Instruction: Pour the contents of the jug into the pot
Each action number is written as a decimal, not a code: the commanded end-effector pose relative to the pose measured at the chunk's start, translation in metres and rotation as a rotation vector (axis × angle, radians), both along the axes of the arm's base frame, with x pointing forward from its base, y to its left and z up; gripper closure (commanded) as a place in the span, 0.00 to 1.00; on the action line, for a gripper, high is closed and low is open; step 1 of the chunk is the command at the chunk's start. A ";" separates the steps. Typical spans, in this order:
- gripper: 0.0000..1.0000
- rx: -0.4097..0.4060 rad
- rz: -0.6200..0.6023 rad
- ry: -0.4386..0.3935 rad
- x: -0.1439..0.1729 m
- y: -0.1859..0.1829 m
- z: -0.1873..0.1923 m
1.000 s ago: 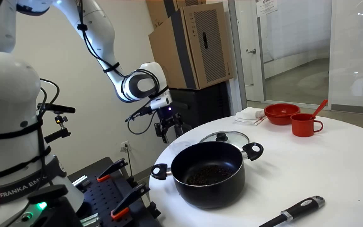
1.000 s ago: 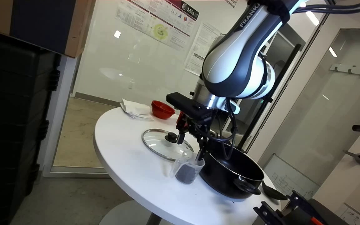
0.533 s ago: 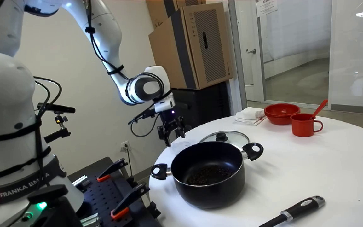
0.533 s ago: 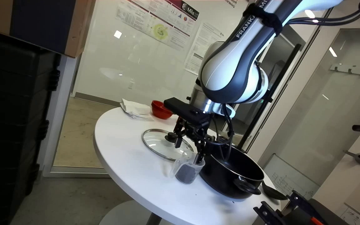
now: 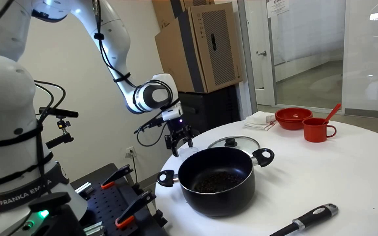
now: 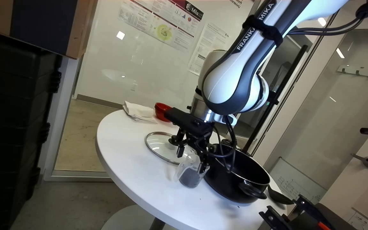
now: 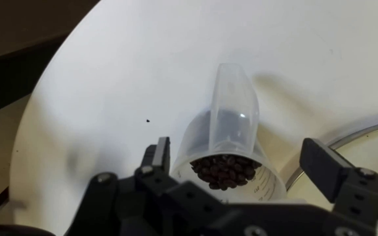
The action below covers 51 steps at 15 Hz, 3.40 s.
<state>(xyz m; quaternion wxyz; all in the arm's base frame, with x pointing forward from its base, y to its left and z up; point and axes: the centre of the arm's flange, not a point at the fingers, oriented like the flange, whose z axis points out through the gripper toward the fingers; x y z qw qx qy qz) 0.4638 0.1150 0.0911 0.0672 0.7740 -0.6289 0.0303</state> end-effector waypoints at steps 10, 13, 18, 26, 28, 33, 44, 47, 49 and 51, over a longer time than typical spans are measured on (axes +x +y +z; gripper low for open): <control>0.92 -0.002 0.085 0.017 -0.018 0.023 -0.010; 0.94 0.006 0.091 0.010 -0.020 0.025 -0.005; 0.63 0.013 0.097 0.004 -0.020 0.027 -0.001; 0.06 0.031 0.102 -0.012 -0.022 0.030 0.007; 0.35 0.037 0.104 -0.018 -0.023 0.031 0.010; 0.73 0.056 0.109 -0.035 -0.028 0.033 0.018; 0.94 0.180 0.069 -0.178 -0.043 0.034 0.131; 0.94 0.238 0.059 -0.260 -0.043 0.036 0.190; 0.94 0.272 0.056 -0.293 -0.042 0.030 0.221; 0.94 0.303 0.023 -0.292 -0.036 0.016 0.243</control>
